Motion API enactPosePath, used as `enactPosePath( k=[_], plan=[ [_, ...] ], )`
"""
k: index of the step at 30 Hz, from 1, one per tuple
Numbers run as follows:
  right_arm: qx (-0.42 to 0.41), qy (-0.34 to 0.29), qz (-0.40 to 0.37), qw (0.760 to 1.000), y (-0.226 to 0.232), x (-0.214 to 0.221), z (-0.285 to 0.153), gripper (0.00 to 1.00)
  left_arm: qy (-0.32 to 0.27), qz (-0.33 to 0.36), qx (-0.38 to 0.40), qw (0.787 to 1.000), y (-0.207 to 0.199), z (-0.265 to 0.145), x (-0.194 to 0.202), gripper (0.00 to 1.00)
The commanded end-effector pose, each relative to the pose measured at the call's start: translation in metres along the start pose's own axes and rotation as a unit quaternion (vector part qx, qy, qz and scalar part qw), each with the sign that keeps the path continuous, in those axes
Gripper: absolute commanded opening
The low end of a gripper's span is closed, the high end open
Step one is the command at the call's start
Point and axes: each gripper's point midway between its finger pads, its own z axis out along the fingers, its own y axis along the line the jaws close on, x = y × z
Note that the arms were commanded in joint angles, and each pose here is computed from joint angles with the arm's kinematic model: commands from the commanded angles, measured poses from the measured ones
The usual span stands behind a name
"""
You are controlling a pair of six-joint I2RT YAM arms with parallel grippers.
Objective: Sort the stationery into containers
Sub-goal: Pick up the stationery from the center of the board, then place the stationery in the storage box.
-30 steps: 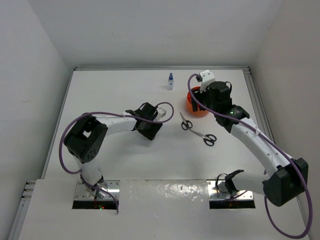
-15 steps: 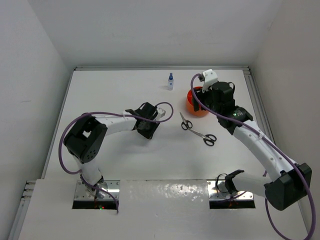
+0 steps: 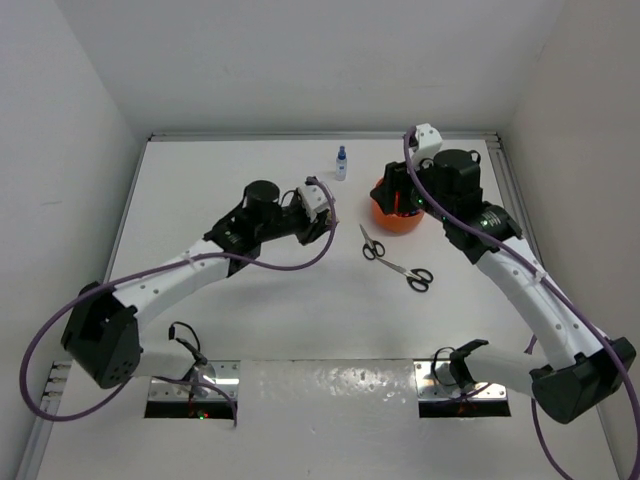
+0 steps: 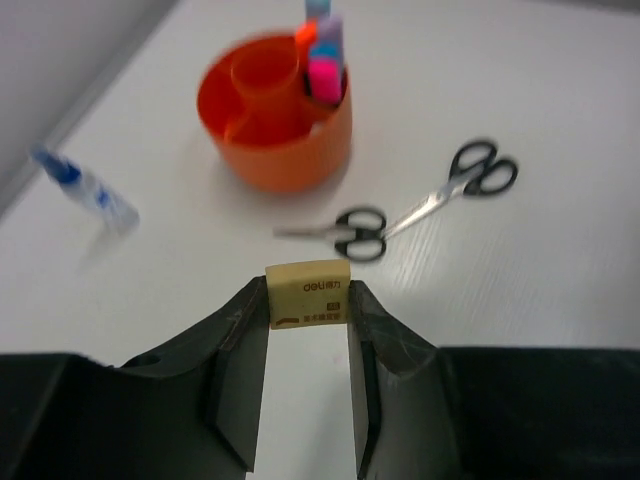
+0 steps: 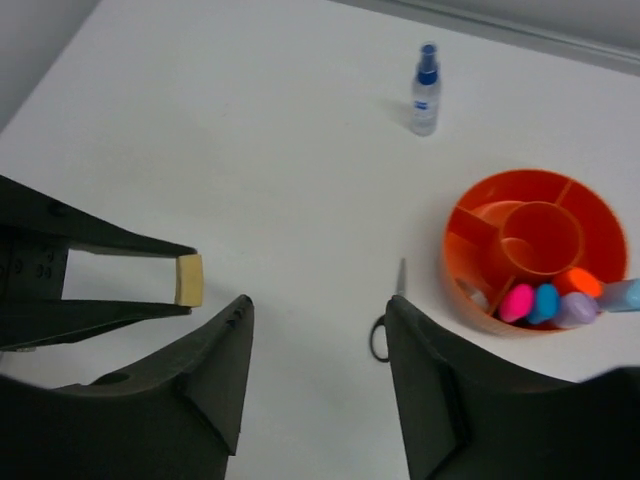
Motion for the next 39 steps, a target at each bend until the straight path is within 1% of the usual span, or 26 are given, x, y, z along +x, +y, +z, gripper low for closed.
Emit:
enactPosePath(
  k=[1,4,9,17,21,23,27,28,29,33,34,35,36,37,38,39],
  plan=[
    [-0.058,0.003,0.034,0.998,0.031,0.006,0.001,0.52,-0.152,0.079,0.048,0.984,-0.021,-0.007,-0.068,0.00],
    [-0.087,0.011,0.033,0.996,0.048,0.010,0.005,0.50,-0.165,0.074,0.053,0.982,-0.026,-0.008,-0.076,0.00],
    [-0.125,0.011,0.030,0.992,0.074,0.008,0.005,0.51,-0.178,0.089,0.056,0.978,-0.030,-0.008,-0.081,0.00],
    [-0.128,0.035,0.032,0.991,0.080,0.023,0.015,0.50,-0.179,0.093,0.061,0.978,-0.036,-0.011,-0.084,0.00],
    [-0.133,0.046,0.033,0.989,0.086,0.028,0.020,0.46,-0.181,0.094,0.057,0.977,-0.036,-0.013,-0.085,0.00],
    [-0.137,0.048,0.032,0.989,0.088,0.029,0.022,0.40,-0.182,0.095,0.055,0.977,-0.035,-0.014,-0.085,0.00],
    [-0.140,0.050,0.033,0.988,0.089,0.028,0.023,0.16,-0.186,0.098,0.052,0.976,-0.036,-0.014,-0.088,0.00],
    [-0.142,0.048,0.034,0.988,0.090,0.027,0.023,0.04,-0.186,0.096,0.048,0.977,-0.033,-0.014,-0.087,0.00],
    [-0.142,0.047,0.033,0.988,0.090,0.027,0.022,0.00,-0.185,0.096,0.044,0.977,-0.032,-0.014,-0.087,0.00],
    [-0.136,0.039,0.032,0.989,0.088,0.026,0.021,0.00,-0.179,0.092,0.040,0.979,-0.030,-0.011,-0.083,0.00],
    [-0.126,0.038,0.023,0.991,0.083,0.026,0.022,0.00,-0.174,0.088,0.044,0.980,-0.032,-0.011,-0.081,0.29],
    [-0.118,0.039,0.018,0.992,0.078,0.026,0.023,0.00,-0.170,0.084,0.047,0.981,-0.032,-0.010,-0.079,0.53],
    [-0.113,0.037,0.010,0.993,0.074,0.025,0.023,0.00,-0.165,0.074,0.049,0.982,-0.032,-0.009,-0.077,0.85],
    [-0.103,0.044,-0.007,0.994,0.066,0.028,0.026,0.00,-0.157,0.064,0.046,0.985,-0.032,-0.007,-0.072,0.99],
    [-0.083,0.045,-0.024,0.995,0.049,0.027,0.032,0.00,-0.150,0.049,0.044,0.987,-0.032,-0.007,-0.068,1.00],
    [-0.068,0.050,-0.019,0.996,0.039,0.026,0.034,0.00,-0.147,0.038,0.038,0.988,-0.030,-0.008,-0.066,1.00]
  ],
)
